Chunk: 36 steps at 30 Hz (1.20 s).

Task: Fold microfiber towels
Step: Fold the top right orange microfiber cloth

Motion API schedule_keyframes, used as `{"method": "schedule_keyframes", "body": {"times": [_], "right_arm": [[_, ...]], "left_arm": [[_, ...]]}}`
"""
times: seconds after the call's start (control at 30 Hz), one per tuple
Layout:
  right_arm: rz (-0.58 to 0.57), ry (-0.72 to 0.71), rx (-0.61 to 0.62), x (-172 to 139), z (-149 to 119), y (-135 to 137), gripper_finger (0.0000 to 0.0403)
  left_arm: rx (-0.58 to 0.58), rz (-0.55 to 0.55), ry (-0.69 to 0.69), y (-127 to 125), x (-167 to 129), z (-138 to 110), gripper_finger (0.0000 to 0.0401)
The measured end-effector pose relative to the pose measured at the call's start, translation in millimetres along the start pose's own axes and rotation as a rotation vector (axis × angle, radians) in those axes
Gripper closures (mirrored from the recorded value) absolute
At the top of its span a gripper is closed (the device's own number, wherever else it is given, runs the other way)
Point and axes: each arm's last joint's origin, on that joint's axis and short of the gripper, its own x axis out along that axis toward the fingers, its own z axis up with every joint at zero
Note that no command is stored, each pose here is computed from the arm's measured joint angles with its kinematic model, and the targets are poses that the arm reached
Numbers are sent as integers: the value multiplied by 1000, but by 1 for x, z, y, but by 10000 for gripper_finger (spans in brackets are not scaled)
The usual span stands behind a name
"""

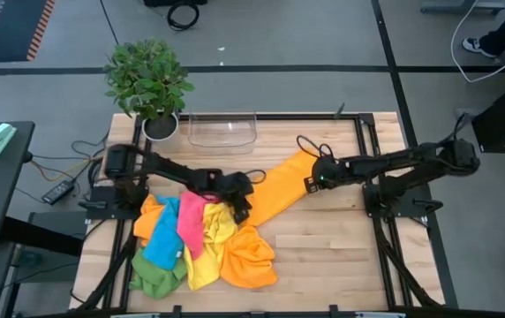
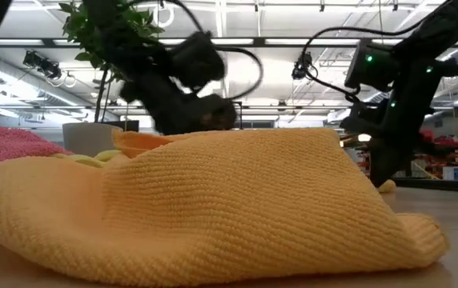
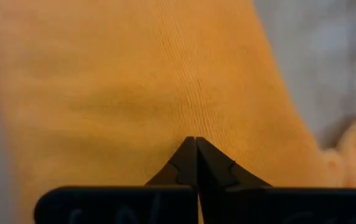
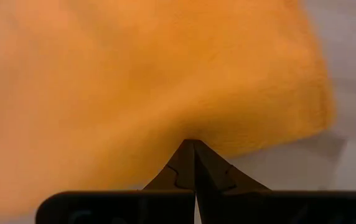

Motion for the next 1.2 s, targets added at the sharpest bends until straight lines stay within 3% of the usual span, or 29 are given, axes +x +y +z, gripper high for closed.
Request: {"method": "schedule_keyframes", "body": {"times": [0.13, 0.27, 0.4, 0.53, 0.6, 0.7, 0.87, 0.97, 1.1, 1.2], "right_arm": [[-76, -38, 57, 5, 22, -17, 401], [-145, -65, 101, 7, 52, -41, 401], [-126, -73, 76, -12, 88, -46, 401], [-65, -17, -52, -45, 96, -23, 401], [-3, 21, -134, -56, 82, -4, 401], [72, 67, -200, -62, 46, 21, 401], [210, 46, -170, -56, -13, 49, 401], [243, -1, -121, -55, -36, 58, 401], [215, -16, -79, -55, -50, 59, 401], [226, -9, -56, -57, -54, 60, 401]], "left_arm": [[6, -45, 24, -13, 28, 28, 399], [52, -95, 12, -26, 44, 72, 397], [129, -99, -30, -35, 24, 124, 394], [227, -56, 51, -37, -5, 144, 397], [271, -26, 85, -37, -20, 142, 397], [278, 7, 130, -29, -35, 119, 397], [173, 5, 97, -18, -58, 70, 397], [8, -2, 90, -13, -54, 41, 388], [-336, 5, 122, -7, -45, 15, 368], [-414, -6, 143, -2, -41, 4, 346]]}}
